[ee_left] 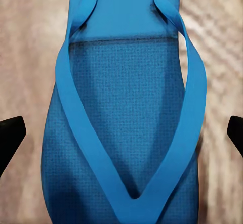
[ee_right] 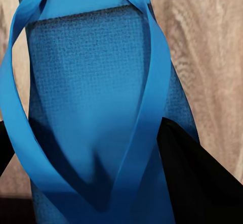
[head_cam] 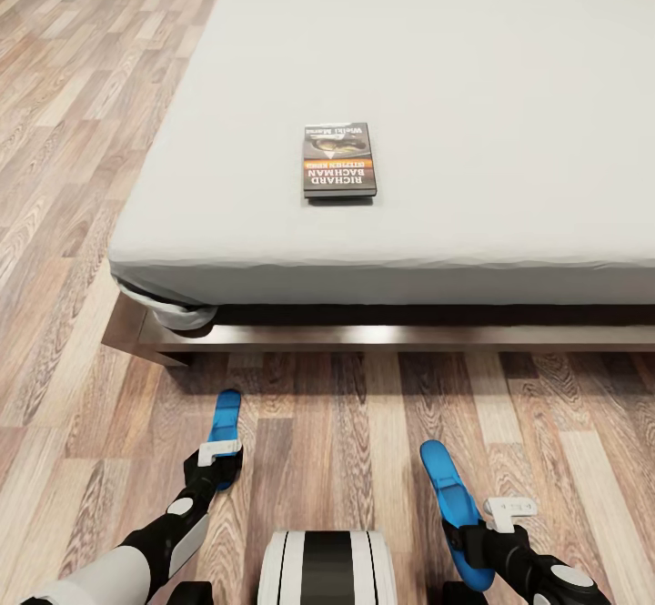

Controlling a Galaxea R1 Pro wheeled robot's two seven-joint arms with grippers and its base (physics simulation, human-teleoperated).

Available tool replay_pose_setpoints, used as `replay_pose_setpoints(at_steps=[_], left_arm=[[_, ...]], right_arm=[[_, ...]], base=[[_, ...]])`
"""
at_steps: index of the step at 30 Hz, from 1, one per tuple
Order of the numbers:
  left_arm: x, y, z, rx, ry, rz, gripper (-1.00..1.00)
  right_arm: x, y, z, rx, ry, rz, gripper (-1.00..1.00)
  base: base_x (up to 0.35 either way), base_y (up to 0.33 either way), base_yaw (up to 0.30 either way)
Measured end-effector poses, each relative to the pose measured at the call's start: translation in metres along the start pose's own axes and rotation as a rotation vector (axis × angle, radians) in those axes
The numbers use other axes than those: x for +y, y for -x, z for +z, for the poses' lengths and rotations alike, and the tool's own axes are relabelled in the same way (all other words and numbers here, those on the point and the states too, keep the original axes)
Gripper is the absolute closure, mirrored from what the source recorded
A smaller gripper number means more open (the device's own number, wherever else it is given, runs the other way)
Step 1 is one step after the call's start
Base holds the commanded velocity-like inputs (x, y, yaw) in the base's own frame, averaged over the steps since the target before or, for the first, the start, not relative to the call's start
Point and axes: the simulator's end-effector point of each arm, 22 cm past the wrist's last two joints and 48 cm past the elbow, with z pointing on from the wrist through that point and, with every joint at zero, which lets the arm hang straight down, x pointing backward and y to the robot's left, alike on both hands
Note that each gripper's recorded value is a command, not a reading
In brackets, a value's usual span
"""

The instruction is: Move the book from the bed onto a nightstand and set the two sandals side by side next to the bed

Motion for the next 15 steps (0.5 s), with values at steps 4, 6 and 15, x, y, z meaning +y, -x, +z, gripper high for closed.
replay_pose_setpoints(at_steps=[4,6,15], left_arm=[[-0.0001,0.0073,-0.0019,-0.012,0.0,-0.001,-1.0],[-0.0001,0.0097,-0.0026,-0.017,-0.001,-0.001,-1.0],[-0.0001,0.0097,-0.0026,-0.017,-0.001,-0.001,-1.0]], right_arm=[[0.0004,0.0042,-0.0031,-0.012,0.0,-0.001,1.0],[0.0005,0.0057,-0.0042,-0.016,0.001,-0.001,1.0],[0.0005,0.0056,-0.0042,-0.016,0.0,-0.001,1.0]], base=[[0.0,0.0,0.0],[0.0,0.0,0.0],[0.0,0.0,0.0]])
